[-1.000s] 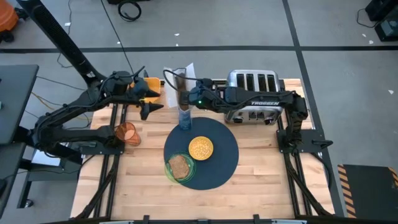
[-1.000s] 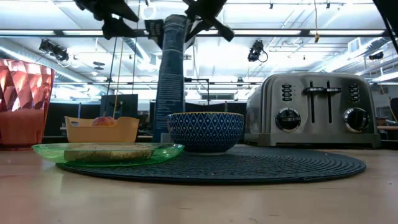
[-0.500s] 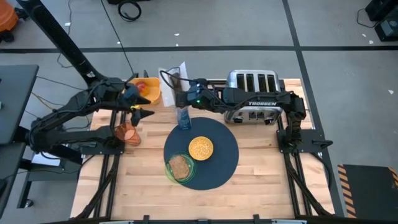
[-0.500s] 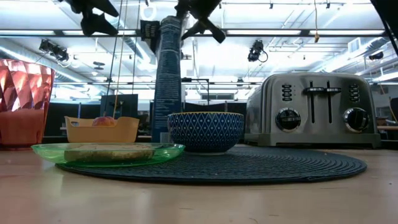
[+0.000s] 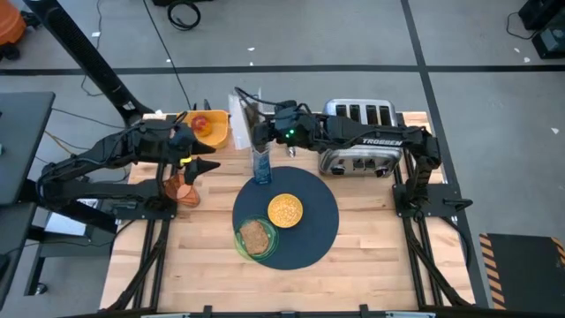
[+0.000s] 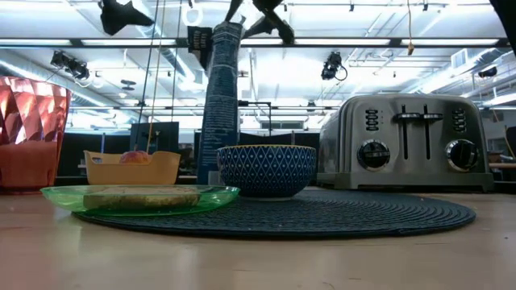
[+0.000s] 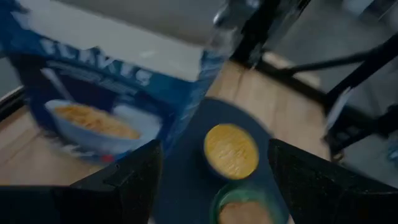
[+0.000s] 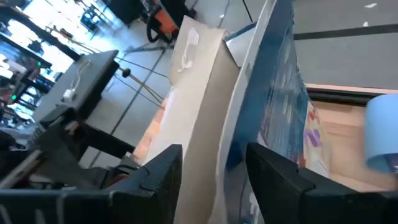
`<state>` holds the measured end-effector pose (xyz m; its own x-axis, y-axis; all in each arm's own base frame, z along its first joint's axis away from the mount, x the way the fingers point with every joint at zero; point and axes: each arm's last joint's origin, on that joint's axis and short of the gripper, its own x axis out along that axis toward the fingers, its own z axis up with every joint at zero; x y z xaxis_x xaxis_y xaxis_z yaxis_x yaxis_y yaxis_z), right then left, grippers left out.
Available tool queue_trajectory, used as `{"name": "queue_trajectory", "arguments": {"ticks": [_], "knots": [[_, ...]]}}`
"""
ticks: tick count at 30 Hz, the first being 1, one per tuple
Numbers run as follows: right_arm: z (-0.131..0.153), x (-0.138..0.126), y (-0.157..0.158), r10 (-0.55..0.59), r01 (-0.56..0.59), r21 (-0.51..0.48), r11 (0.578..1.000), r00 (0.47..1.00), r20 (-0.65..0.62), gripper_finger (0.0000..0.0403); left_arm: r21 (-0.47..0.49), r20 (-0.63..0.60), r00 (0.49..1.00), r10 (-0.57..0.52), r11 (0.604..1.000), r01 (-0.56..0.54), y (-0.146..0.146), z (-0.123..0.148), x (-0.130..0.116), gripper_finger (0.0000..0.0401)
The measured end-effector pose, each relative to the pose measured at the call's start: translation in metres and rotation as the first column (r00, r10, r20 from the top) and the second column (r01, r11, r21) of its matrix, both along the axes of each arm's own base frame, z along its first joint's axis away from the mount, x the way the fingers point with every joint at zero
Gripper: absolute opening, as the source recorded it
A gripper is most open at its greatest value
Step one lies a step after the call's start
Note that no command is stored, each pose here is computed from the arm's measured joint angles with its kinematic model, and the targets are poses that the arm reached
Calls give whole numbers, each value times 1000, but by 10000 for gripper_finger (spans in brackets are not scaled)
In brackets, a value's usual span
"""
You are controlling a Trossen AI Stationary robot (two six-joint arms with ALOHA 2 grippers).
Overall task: Arrange a breakfast setting
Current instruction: Pour the cereal in the yellow bowl on the dark blue table mat
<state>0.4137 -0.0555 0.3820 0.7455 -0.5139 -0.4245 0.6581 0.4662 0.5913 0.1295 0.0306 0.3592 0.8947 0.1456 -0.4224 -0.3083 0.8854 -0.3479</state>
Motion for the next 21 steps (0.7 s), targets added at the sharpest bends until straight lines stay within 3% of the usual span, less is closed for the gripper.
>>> {"name": "queue_trajectory", "arguments": {"ticks": [9, 13, 17, 21], "knots": [[1, -1, -8, 55, -56, -22, 998, 998, -26, 202, -55, 290, 957, -11, 998, 28, -17, 26, 11, 293], [1, -1, -9, 89, -91, -52, 994, 995, -52, 201, -57, 374, 910, 177, 984, -168, -16, 34, 18, 293], [0, -1, -8, 142, -150, -85, 985, 985, -94, 201, -82, 319, 856, 406, 912, -401, -7, 25, 31, 293], [-4, -3, -8, 152, -167, -92, 982, 977, -153, 201, -175, 278, 807, 521, 853, -491, 3, 16, 45, 293]]}}
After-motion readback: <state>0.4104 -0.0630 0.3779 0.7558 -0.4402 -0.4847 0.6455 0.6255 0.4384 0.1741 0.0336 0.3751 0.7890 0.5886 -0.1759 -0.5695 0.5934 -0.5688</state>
